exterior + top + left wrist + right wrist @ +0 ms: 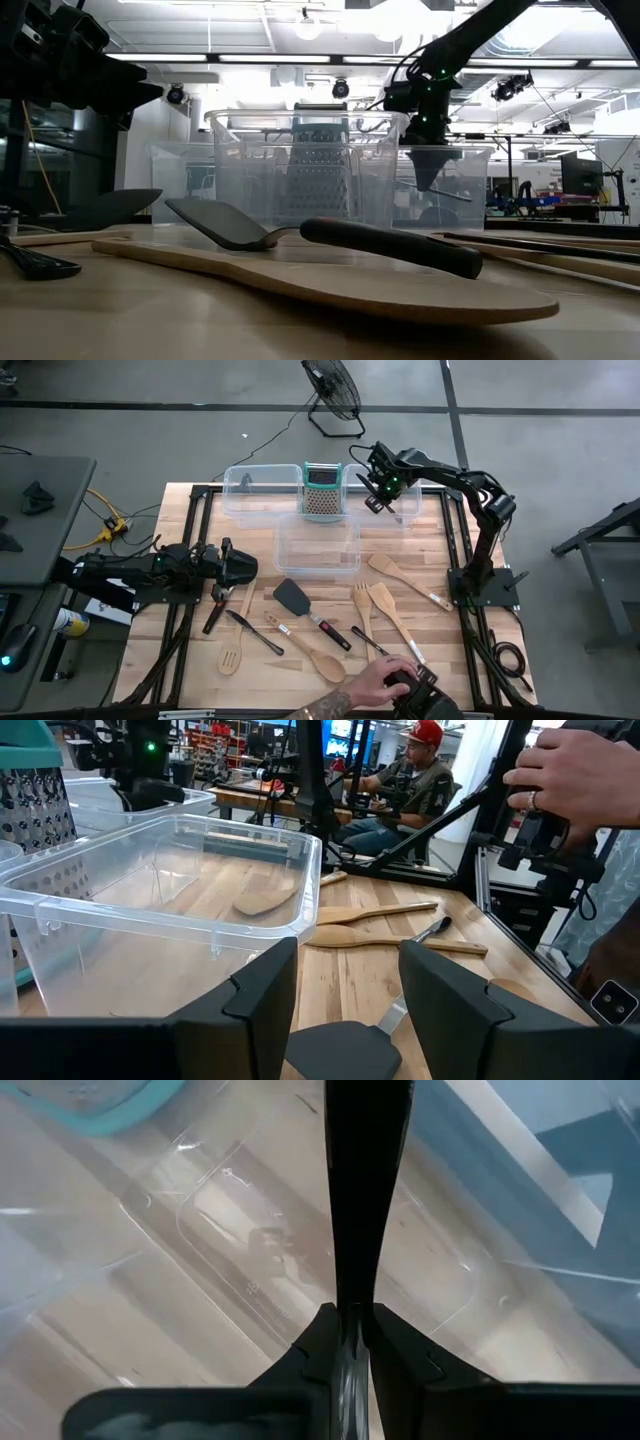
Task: Pick & Place Kitchen Items
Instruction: Put the right black knife into the right transparent bin
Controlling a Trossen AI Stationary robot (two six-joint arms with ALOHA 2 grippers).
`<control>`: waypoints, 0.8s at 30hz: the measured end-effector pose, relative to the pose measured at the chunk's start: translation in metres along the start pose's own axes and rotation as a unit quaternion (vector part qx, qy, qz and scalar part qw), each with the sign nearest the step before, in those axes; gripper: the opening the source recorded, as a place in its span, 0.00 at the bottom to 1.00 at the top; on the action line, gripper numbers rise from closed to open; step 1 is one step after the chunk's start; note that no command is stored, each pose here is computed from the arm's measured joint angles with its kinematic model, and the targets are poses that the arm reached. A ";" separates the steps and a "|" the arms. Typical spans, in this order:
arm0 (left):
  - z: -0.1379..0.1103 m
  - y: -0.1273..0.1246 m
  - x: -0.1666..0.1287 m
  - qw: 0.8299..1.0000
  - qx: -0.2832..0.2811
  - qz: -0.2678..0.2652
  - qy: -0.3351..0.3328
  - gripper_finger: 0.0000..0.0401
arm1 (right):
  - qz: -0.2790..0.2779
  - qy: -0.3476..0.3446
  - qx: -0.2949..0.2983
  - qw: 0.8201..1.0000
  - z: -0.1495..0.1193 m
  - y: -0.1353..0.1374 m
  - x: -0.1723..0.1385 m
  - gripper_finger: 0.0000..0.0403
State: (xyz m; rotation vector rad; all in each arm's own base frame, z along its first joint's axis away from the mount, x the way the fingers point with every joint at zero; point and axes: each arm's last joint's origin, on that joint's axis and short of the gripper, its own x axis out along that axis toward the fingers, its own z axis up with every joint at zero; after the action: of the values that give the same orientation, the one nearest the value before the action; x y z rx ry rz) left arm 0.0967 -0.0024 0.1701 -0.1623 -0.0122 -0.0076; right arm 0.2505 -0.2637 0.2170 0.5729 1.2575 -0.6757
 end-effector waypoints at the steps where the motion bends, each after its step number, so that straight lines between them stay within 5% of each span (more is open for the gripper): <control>1: 0.000 0.000 0.000 1.000 0.000 0.000 0.000 0.44 | 0.000 0.000 -0.005 1.000 0.000 0.000 0.000 0.08; 9: 0.000 0.000 0.000 1.000 0.000 0.000 0.000 0.44 | 0.003 0.001 -0.061 0.998 0.000 0.001 0.000 0.08; 24: 0.000 0.000 0.000 1.000 0.000 0.000 0.000 0.44 | 0.004 0.001 -0.060 0.998 0.000 0.001 0.000 0.11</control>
State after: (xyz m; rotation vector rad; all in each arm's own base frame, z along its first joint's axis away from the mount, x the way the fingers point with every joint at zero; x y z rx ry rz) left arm 0.0967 -0.0024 0.1701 -0.1627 -0.0122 -0.0075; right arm 0.2513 -0.2628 0.2170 0.4795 1.2870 -0.5890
